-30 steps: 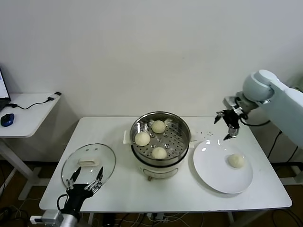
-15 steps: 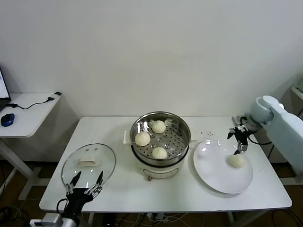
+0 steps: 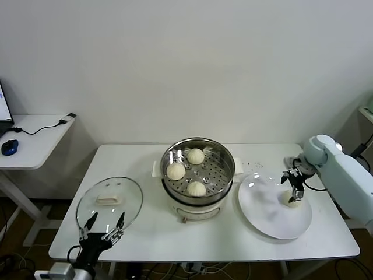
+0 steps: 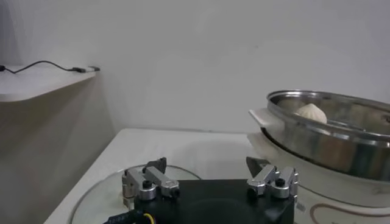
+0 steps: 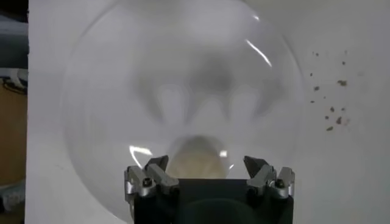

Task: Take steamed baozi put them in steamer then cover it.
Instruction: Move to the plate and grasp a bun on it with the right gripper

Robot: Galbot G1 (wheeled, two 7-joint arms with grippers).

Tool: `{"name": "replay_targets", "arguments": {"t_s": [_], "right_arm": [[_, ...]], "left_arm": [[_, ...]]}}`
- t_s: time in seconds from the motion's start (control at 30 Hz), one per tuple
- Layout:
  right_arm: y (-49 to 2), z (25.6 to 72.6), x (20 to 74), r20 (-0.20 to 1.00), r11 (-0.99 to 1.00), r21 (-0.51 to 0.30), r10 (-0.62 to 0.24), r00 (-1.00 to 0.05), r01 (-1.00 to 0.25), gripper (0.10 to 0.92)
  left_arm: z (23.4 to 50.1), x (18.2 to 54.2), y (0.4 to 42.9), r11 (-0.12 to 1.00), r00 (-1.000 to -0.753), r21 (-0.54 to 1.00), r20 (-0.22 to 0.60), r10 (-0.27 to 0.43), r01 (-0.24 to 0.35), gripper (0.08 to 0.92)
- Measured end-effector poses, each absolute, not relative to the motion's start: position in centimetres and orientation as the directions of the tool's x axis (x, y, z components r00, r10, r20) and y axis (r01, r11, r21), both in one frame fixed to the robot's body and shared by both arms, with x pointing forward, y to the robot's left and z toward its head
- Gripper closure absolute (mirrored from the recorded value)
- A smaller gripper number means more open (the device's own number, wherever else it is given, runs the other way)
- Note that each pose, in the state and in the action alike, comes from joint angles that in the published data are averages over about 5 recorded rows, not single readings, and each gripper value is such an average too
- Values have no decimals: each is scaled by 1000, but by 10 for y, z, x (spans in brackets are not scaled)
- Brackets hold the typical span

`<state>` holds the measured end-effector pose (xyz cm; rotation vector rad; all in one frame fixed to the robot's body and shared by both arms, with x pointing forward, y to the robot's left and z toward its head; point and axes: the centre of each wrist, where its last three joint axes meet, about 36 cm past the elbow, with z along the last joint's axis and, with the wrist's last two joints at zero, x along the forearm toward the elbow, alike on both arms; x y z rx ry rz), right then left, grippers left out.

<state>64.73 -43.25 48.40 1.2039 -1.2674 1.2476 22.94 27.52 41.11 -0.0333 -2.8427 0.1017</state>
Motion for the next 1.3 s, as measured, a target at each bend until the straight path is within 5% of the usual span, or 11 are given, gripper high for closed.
{"name": "replay_targets", "arguments": {"t_s": [1.07, 1.3], "right_arm": [[-450, 453, 643, 998, 38, -64, 25, -63, -997, 203], [-451, 456, 642, 997, 47, -74, 16, -73, -996, 354]], "left_arm": [[408, 229, 275, 997, -953, -74, 301, 36, 14, 177], [408, 229, 274, 997, -953, -76, 300, 38, 16, 177]]}}
